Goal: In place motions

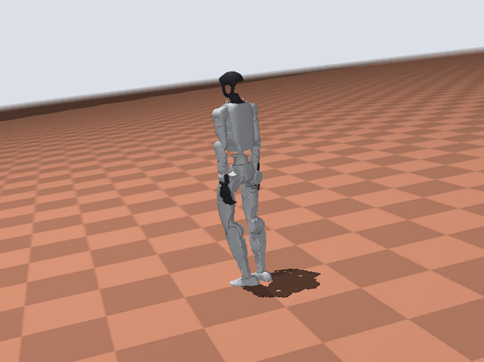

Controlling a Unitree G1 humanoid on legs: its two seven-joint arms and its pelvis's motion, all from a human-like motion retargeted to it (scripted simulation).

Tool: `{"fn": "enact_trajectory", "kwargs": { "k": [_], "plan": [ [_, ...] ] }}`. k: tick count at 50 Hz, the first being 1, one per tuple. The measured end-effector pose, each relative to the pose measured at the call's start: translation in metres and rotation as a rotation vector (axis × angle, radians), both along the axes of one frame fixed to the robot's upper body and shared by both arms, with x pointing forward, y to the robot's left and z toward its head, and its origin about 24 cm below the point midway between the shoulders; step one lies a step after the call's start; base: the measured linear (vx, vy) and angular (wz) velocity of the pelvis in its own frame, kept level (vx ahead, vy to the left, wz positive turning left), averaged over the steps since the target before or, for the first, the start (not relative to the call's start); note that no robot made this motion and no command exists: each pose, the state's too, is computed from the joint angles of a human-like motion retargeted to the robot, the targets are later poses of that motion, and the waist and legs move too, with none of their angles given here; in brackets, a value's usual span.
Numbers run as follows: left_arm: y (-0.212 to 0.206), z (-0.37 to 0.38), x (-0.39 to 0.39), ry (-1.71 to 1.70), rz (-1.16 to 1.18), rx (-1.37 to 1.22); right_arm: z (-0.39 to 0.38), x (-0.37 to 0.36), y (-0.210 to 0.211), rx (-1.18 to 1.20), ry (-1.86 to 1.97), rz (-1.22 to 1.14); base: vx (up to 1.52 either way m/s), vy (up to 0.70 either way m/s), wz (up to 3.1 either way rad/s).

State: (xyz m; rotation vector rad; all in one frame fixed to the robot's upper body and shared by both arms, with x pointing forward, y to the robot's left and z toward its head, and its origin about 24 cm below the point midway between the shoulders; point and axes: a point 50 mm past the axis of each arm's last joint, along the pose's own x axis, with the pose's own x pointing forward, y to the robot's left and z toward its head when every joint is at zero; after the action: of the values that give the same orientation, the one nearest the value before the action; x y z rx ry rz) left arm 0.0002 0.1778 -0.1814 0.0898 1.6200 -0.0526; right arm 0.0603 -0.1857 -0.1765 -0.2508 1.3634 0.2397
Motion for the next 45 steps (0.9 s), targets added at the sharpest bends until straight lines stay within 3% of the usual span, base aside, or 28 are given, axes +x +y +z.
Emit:
{"fn": "enact_trajectory", "kwargs": {
  "k": [15, 32, 45],
  "plan": [
    [0.002, 0.001, 0.035, -0.123, -0.042, 0.018, 0.000, -0.005, -0.010, -0.022, 0.045, 0.071, 0.04, -0.07, 0.96],
    [0.022, 0.003, -0.015, 0.019, 0.140, 0.121, -0.004, -0.037, -0.001, -0.004, 0.138, 0.008, 0.37, 0.06, 1.91],
    [0.002, 0.001, -0.022, 0.042, 0.169, 0.061, -0.003, -0.044, -0.006, -0.006, 0.149, -0.058, 0.39, 0.13, 0.99]
  ]
}}
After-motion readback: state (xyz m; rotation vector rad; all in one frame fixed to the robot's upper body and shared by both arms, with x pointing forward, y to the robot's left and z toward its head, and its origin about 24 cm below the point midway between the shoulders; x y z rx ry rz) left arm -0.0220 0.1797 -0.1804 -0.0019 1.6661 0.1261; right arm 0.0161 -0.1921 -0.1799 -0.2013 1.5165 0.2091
